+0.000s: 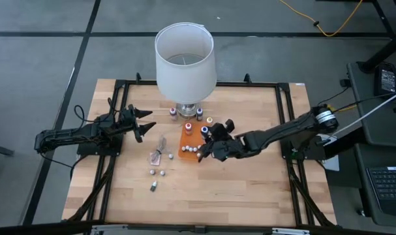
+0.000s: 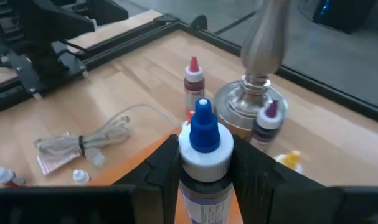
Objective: Pick & Place food coloring
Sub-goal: Put the large blue food coloring bottle into the orange bin
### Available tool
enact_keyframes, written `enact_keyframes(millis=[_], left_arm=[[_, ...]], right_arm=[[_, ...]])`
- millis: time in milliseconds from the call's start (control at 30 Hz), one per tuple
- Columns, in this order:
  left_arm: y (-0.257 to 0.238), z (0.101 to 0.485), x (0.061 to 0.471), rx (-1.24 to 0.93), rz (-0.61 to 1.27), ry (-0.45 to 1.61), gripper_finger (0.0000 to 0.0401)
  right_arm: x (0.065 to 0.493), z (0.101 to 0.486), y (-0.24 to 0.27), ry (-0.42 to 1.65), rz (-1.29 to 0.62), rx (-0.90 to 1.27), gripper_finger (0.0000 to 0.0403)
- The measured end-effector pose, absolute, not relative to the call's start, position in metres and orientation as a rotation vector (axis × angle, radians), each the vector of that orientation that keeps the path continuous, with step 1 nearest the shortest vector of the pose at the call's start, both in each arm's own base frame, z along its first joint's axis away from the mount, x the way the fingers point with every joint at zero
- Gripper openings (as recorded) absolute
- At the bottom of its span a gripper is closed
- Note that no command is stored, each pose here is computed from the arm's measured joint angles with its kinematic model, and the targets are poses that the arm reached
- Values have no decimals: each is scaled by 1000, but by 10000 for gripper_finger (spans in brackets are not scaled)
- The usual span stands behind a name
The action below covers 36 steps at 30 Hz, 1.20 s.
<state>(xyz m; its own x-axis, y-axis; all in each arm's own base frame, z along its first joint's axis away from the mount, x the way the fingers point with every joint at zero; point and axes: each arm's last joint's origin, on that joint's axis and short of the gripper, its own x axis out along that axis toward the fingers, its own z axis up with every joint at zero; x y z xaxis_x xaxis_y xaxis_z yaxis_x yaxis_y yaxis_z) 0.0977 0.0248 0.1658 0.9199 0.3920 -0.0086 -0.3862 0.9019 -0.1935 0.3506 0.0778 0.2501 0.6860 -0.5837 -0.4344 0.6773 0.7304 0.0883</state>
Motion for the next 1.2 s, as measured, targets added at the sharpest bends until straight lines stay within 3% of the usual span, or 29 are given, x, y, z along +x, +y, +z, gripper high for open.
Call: enact_keyframes(millis=[733,1200], left_arm=[[25,166,98,-194,402,-31,294],[25,166,98,-194,402,-31,294]], right_arm=[[387,182,51,435,-800,304,119],[399,159,31,453,-815,332,119]])
